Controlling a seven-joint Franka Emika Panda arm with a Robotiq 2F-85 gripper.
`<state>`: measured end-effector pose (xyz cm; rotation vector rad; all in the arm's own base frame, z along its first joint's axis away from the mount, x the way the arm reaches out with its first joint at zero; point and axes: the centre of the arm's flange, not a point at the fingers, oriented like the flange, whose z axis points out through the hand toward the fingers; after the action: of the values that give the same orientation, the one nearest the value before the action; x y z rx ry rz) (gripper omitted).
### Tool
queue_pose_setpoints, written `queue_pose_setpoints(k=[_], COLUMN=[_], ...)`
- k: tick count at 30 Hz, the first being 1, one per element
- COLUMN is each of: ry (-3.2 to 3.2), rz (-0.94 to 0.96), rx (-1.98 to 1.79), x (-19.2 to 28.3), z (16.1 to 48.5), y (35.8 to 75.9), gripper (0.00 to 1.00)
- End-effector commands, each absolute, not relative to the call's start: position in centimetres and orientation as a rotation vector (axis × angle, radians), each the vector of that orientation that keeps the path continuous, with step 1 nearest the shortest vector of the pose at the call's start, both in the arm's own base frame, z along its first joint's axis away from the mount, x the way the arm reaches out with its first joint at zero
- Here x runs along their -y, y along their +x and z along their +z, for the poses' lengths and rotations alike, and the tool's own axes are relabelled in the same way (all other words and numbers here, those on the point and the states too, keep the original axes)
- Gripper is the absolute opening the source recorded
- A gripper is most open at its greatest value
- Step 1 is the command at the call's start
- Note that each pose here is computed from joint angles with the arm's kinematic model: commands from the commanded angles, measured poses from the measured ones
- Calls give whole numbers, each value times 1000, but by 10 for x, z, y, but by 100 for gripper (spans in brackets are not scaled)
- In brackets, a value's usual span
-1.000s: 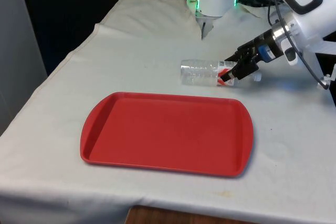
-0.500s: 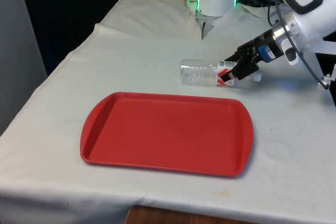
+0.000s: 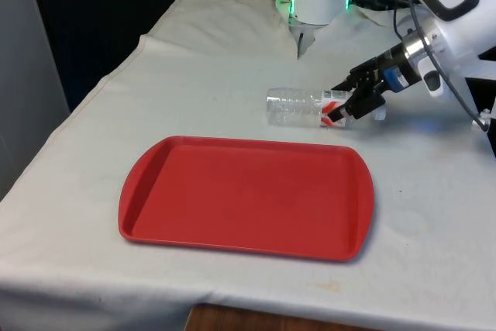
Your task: Place the bottle upright on the tray.
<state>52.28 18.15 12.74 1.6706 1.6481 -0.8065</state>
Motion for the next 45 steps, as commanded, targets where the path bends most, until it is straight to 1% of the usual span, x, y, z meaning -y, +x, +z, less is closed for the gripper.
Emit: queue_pose_setpoints(k=[1, 7, 25, 33, 45], ry=[1661, 1650, 1651, 1619, 1598], rz=[-799, -800, -812, -856, -881], rx=[-1656, -1670, -1674, -1652, -1628], x=[-183, -188, -188, -190, -190], z=[127, 126, 124, 119, 119], y=[523, 517, 515, 514, 513], gripper=[100, 100, 100, 100, 100])
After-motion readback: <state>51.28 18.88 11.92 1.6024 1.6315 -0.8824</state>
